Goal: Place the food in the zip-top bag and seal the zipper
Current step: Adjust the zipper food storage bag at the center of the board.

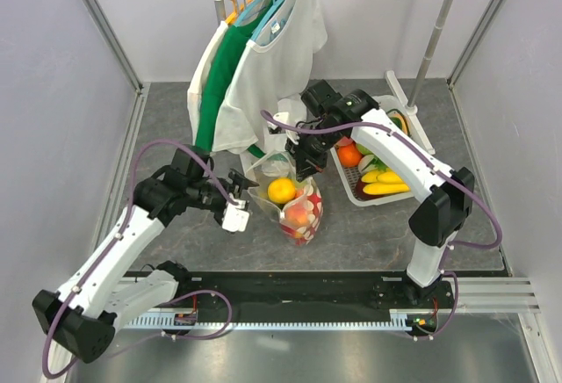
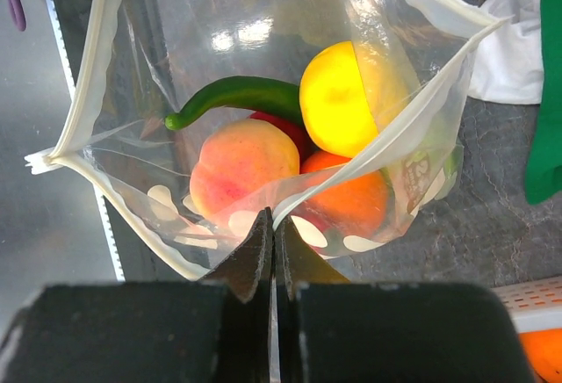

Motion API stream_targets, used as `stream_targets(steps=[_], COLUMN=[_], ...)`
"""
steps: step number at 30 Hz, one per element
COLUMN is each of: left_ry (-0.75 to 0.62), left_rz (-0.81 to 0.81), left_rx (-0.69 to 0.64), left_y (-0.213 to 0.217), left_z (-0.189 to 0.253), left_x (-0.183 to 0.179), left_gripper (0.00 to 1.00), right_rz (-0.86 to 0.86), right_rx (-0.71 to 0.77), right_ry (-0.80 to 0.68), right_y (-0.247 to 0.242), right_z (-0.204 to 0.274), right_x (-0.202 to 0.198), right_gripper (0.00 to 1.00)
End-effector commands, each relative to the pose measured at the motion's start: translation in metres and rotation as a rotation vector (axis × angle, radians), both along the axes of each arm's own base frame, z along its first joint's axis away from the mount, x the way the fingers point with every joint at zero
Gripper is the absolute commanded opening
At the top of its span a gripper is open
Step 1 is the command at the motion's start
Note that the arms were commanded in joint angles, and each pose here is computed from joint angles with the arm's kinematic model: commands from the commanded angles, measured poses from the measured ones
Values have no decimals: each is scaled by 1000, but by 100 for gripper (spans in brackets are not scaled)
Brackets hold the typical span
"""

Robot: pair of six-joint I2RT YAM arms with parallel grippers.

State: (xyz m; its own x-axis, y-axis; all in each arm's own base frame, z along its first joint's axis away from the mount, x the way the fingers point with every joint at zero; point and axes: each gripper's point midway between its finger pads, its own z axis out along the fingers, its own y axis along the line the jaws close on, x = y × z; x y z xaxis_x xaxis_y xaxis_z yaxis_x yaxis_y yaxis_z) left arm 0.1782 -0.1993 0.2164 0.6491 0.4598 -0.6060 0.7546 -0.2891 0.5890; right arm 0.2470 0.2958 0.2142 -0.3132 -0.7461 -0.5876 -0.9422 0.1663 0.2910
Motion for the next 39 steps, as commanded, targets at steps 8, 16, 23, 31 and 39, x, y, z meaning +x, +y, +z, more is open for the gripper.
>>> stream_targets(steps=[8,16,23,31,39], left_ry=[-94,264,446,498,540], left_rz=[-164,-85,118,295,465], left_rx=[-28,-71,-15,-103,-209], left_y=[-34,-82,-77,-73,-70], left_z=[19,47,5,2,13], left_x=[-21,-66,-59,-47,-20], left_gripper=[4,2,2,2,2], right_rz=[33,78,-115,-358,-489], right_rx=[89,233,243,428,741], right_ry=[-170,-78,-46,-117,-123], right_y=[11,58,19,-83,-90], right_z=[41,63,76,93,83], right_x=[12,6,27,18,-61], right_gripper=[0,14,79,86,92])
